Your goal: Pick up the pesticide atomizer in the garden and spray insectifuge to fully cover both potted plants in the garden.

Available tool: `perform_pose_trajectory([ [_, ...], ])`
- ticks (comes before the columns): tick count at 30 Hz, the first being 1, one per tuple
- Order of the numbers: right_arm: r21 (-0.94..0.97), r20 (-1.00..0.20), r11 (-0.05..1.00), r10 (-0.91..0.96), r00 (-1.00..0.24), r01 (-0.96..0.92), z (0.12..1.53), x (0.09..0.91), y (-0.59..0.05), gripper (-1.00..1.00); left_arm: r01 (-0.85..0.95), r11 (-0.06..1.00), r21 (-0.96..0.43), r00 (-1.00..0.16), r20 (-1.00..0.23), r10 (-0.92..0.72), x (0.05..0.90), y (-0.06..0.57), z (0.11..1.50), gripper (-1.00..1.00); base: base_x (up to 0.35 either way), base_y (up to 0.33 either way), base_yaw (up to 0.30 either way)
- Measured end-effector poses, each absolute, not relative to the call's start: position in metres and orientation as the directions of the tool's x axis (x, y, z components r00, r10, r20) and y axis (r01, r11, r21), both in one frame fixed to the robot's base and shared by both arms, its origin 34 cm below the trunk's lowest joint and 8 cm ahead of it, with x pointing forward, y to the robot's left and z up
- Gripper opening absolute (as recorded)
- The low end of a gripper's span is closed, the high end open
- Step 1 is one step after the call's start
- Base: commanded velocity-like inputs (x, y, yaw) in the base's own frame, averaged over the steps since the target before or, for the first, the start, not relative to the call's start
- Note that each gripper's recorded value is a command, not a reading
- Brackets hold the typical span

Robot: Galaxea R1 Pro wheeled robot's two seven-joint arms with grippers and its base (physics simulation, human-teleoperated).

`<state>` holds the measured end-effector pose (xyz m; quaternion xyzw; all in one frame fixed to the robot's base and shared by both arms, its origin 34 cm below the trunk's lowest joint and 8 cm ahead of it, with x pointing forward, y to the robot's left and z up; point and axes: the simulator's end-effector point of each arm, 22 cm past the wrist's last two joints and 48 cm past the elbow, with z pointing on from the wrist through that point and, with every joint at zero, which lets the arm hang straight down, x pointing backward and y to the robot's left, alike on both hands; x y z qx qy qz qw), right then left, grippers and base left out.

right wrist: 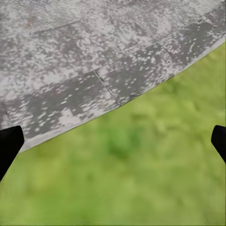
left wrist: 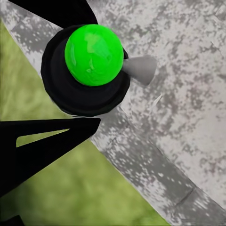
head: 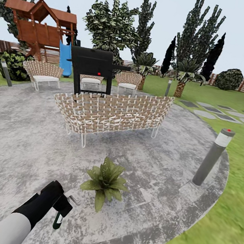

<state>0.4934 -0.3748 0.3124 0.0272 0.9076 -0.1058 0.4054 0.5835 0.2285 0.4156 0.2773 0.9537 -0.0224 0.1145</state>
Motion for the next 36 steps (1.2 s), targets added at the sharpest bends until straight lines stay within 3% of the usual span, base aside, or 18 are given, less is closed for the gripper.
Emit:
perform_pose_trajectory([
  [7, -0.170, -0.742, 0.976, -0.036, -0.670, 0.135, 0.312, 0.493, -0.375, 1.00, 0.535, 0.845, 0.021, -0.820, -0.231, 0.524, 0.584, 0.228, 0.416, -1.00, 0.251, -0.150, 0.103],
  [19, -0.170, -0.741, 0.976, -0.036, -0.670, 0.135, 0.312, 0.493, -0.375, 1.00, 0.523, 0.852, -0.019, -0.835, -0.213, 0.508, 0.580, 0.228, 0.417, -1.00, 0.013, -0.008, 0.001],
  [25, -0.170, -0.741, 0.976, -0.036, -0.670, 0.135, 0.312, 0.493, -0.375, 1.00, 0.528, 0.850, 0.002, -0.848, -0.062, 0.527, 0.556, 0.236, 0.416, -1.00, 0.000, 0.000, 0.000],
  [36, -0.170, -0.742, 0.976, -0.036, -0.670, 0.135, 0.312, 0.493, -0.375, 1.00, 0.556, 0.830, -0.037, -0.828, -0.111, 0.549, 0.589, 0.220, 0.454, -1.00, 0.080, -0.079, 0.138],
])
